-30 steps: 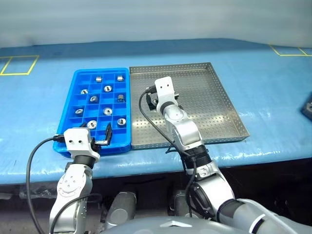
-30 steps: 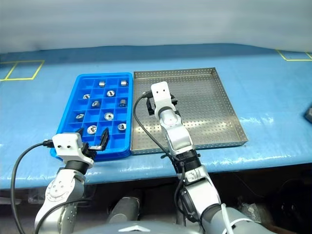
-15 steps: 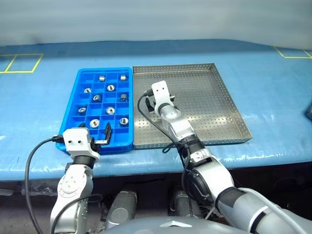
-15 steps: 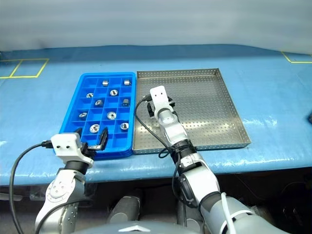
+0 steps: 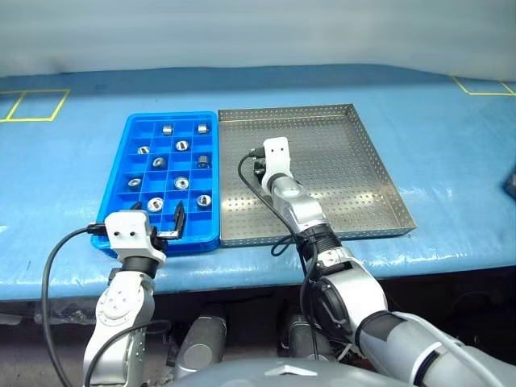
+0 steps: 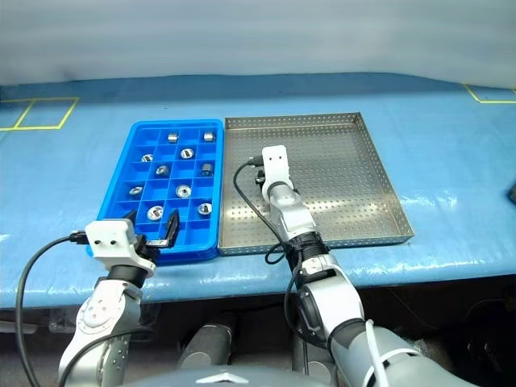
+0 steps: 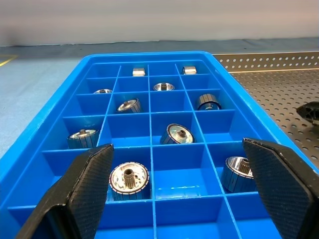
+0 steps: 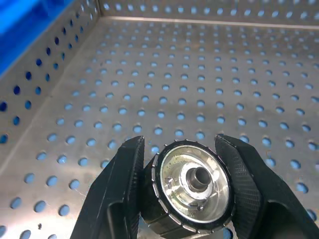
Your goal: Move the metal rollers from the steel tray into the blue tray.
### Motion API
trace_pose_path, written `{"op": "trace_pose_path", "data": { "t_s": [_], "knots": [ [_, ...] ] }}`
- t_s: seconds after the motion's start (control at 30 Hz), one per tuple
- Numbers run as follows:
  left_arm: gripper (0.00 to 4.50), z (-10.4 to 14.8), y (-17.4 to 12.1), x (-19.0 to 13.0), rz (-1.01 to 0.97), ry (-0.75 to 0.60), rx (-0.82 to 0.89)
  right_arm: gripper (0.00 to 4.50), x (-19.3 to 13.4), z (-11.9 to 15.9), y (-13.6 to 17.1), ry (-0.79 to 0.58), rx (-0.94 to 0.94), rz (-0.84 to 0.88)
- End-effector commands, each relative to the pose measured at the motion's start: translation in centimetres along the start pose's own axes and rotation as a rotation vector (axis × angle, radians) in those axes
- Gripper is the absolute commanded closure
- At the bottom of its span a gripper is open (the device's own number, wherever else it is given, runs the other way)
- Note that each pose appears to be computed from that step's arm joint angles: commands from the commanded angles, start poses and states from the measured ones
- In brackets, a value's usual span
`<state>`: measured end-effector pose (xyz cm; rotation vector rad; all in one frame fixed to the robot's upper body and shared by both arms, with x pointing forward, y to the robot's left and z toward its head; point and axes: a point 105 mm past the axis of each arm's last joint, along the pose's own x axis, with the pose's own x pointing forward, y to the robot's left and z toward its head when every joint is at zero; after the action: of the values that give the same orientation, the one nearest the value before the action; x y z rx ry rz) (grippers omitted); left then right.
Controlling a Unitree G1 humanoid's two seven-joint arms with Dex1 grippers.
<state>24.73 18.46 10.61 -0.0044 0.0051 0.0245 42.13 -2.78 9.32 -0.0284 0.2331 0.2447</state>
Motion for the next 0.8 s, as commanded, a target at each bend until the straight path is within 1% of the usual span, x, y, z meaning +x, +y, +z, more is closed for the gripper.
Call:
{"op": "trace_pose_path", "data": {
  "t_s": [0.03,0.13,0.2,0.27,0.37,0.43,0.5,0.7,0.8],
  "knots": [
    [0.0,1.8,0.1,-0.4,0.014,-0.063,0.024,2.61,-1.4,4.0,3.9,-0.118,-0.012,0.142],
    [0.0,1.9,0.4,-0.6,0.039,-0.068,0.034,2.61,-3.0,5.8,6.8,-0.162,-0.051,0.263],
    [0.0,2.1,0.8,-0.9,0.057,-0.078,0.069,2.61,-4.3,6.8,9.2,-0.193,-0.09,0.373],
    [0.0,2.3,1.3,-1.4,0.079,-0.094,0.092,2.61,-5.4,7.1,10.9,-0.205,-0.107,0.452],
    [0.0,2.7,2.0,-2.3,0.103,-0.114,0.122,2.61,-6.6,7.0,13.0,-0.179,-0.05,0.546],
    [0.0,2.8,2.4,-3.4,0.122,-0.124,0.117,2.61,-7.5,5.9,14.7,-0.16,-0.078,0.606],
    [0.0,2.6,2.5,-4.3,0.117,-0.122,0.108,2.61,-8.1,4.8,15.6,-0.132,-0.092,0.645],
    [0.0,1.7,1.7,-5.5,0.054,-0.087,0.077,2.61,-9.2,2.0,16.5,-0.064,-0.125,0.703],
    [0.0,1.0,1.2,-6.1,0.006,-0.044,0.08,2.61,-10.2,-0.6,17.0,0.02,-0.109,0.771]
  ]
}}
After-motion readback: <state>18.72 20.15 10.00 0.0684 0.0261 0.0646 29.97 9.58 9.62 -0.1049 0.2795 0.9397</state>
